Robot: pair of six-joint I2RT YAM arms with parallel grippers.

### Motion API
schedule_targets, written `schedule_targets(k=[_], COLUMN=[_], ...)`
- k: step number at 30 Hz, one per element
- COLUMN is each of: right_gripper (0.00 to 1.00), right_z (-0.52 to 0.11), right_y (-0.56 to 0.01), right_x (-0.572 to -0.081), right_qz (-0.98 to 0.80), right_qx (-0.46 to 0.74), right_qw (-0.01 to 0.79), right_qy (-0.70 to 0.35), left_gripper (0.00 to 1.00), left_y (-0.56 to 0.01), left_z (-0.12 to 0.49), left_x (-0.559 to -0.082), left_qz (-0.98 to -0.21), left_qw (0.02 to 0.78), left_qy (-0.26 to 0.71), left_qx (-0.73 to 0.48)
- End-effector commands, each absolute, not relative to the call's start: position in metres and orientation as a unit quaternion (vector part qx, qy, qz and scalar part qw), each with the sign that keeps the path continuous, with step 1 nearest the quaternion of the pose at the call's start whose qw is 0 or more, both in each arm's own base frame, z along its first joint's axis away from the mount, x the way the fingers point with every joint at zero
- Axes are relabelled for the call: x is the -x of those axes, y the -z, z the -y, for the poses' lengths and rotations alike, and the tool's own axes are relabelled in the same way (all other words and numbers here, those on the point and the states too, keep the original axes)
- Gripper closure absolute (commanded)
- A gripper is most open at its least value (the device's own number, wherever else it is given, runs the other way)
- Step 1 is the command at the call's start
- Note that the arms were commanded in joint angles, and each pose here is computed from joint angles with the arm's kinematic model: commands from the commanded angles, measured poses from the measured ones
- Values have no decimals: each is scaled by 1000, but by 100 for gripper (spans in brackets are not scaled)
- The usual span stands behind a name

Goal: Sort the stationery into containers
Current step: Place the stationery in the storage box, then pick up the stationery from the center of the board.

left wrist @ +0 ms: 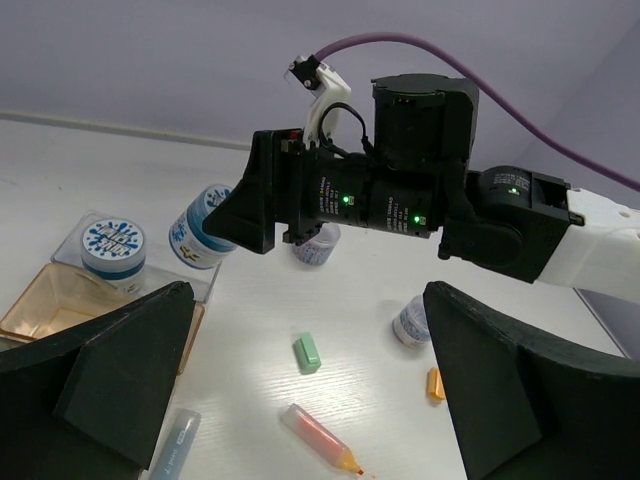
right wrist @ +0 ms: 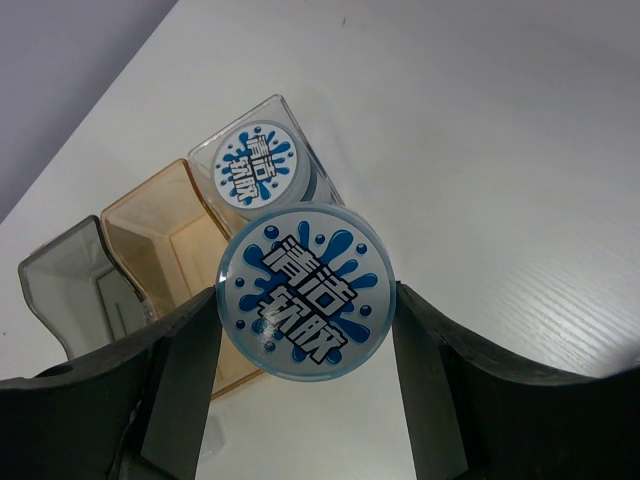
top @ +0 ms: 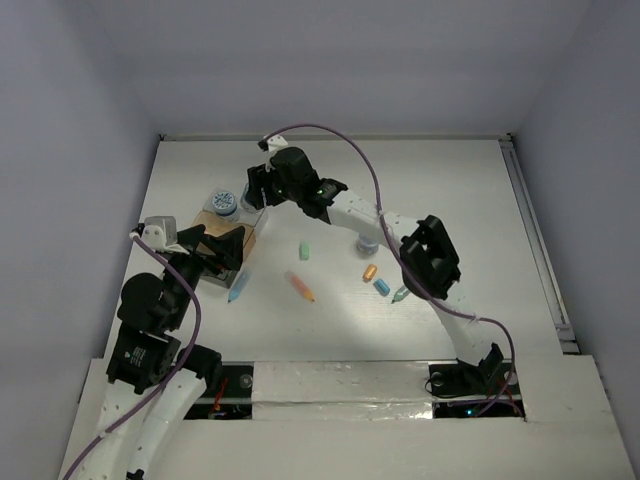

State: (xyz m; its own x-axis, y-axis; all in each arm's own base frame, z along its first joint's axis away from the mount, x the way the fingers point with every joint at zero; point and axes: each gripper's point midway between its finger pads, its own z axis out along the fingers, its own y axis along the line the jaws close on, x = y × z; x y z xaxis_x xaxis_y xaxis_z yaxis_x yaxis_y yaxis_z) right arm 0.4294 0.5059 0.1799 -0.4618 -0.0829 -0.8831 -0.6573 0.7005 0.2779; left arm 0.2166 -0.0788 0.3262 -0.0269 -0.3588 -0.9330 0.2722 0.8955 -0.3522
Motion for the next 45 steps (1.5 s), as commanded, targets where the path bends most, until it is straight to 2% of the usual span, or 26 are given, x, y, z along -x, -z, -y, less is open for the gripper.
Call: schedule_targets(k=[1,4,10,17,20,22,23,24,26,27,28,29,30,31,32,34,35,37,38,39,41,42,45], right_gripper=[48,48,46,10,5,5,5,5,7,8,9,10,11,12,12,13,13,13,13,13,12,11,9], right_z=[-527,-534,-538,-538,-536,-532,-525,-518,-488,-480,-465,-437,-422,-406,-381,-330,-299,-249,-233,-226,-212,-204,-187], right_y=[-215,-219,-183,-210,-241,-252,-278,-264,-267,-297,-264,-293,-290,-286,-253,-259,-228,-224,-195,-190,-199,-182,-186], right_x=[-428,-425,-431,-431,-428,-425,-423,-419,-417,-417,-411,-415,-414,-413,-410,-412,-409,-403,-388,-379,-360,-350,-333], right_qz=[-760,-753,-779,-763,-747,-742,-730,-740,-748,-732,-757,-745,-750,-757,-780,-785,-810,-826,-844,-845,-837,-846,-844], right_qx=[241,245,252,245,242,242,232,234,210,194,192,158,145,126,115,70,50,7,-4,-8,-19,-19,-27], right_qw=[501,506,478,498,514,519,539,531,552,576,557,586,586,585,570,584,565,550,523,521,531,519,521], right_qy=[-336,-341,-319,-332,-344,-347,-351,-340,-304,-307,-283,-277,-268,-263,-232,-194,-146,-123,-117,-117,-128,-120,-122], left_gripper=[1,1,1,2,2,2,2,2,3,3,4,5,5,5,6,7,7,7,7,7,6,6,5], left_y=[-340,-339,-339,-335,-334,-327,-328,-321,-316,-316,-316,-319,-310,-305,-303,-286,-285,-258,-268,-244,-253,-227,-204], left_z=[76,76,77,75,73,79,82,86,100,104,110,114,122,133,142,165,173,195,200,211,221,232,245], left_x=[-215,-216,-216,-222,-226,-233,-235,-243,-251,-254,-257,-261,-269,-271,-275,-283,-288,-304,-314,-329,-353,-367,-406], left_qz=[-661,-662,-663,-669,-670,-682,-685,-698,-712,-714,-716,-713,-725,-729,-723,-732,-728,-756,-750,-773,-773,-795,-818], left_qw=[713,712,711,708,707,695,690,676,653,648,641,641,624,607,605,580,585,563,575,557,573,554,544], left_qy=[231,231,231,223,219,225,229,232,255,262,275,283,291,314,333,352,353,330,322,300,269,246,188], left_qx=[37,36,37,42,49,45,44,48,40,39,35,37,37,40,39,50,52,51,50,46,44,34,22])
